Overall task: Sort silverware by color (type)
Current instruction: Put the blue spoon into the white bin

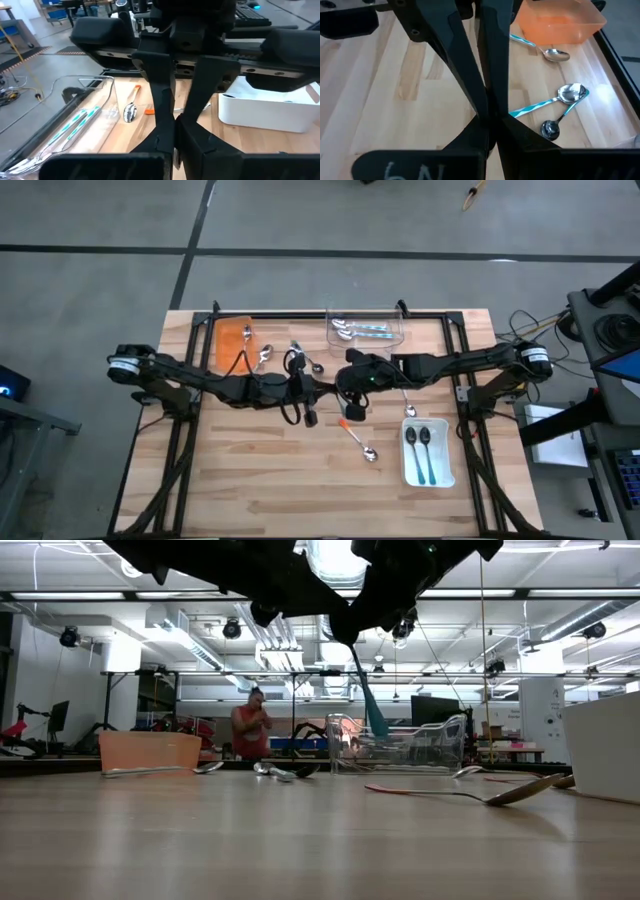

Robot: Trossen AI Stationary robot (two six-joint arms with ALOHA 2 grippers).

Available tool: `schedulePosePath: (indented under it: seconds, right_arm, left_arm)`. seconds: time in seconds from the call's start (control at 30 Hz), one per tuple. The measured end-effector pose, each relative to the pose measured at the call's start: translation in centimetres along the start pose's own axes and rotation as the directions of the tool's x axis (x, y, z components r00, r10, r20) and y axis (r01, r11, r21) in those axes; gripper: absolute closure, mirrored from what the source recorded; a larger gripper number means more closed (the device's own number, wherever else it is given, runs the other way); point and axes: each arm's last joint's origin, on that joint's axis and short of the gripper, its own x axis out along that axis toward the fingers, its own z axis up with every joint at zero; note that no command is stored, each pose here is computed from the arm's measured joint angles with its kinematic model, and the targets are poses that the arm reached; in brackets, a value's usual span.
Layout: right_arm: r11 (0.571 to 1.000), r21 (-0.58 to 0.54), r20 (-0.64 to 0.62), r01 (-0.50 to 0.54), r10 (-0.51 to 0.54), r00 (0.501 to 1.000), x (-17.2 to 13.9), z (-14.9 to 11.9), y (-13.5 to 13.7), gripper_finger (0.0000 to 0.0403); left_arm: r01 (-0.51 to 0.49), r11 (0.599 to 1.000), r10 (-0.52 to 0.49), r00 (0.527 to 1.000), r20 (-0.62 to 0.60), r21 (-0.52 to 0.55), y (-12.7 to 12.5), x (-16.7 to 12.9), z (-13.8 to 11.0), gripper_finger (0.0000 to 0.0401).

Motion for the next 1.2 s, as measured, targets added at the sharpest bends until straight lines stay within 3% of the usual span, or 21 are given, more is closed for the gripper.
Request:
schedulePosePath:
  seconds: [0.3,0.53,0.83,1.2]
  right_arm:
    - [0.997,0.072,0.0,0.007,-0.007,1.0,0.0,-0.1,0.0,0.0285]
    - [0.996,0.093,-0.002,0.013,-0.013,1.0,-0.1,0.0,-0.1,0.0227]
    - [0.979,0.13,-0.016,0.154,-0.153,0.988,-0.2,-0.1,-0.5,0.0213]
    - [0.922,0.273,-0.028,0.275,-0.278,0.96,0.1,-0.5,-0.2,0.0214]
  left_arm:
    - [0.006,1.0,-0.006,1.0,-0.007,-0.028,-0.6,-0.2,-0.1,0.0401]
    - [-0.058,0.997,0.056,0.997,-0.048,-0.044,-0.5,-0.2,-0.6,0.0401]
    - [-0.172,0.983,0.166,0.983,-0.08,-0.072,-0.1,-0.3,-1.0,0.0401]
    - [-0.364,0.924,0.359,0.931,-0.063,-0.118,0.7,-0.7,-0.6,0.0401]
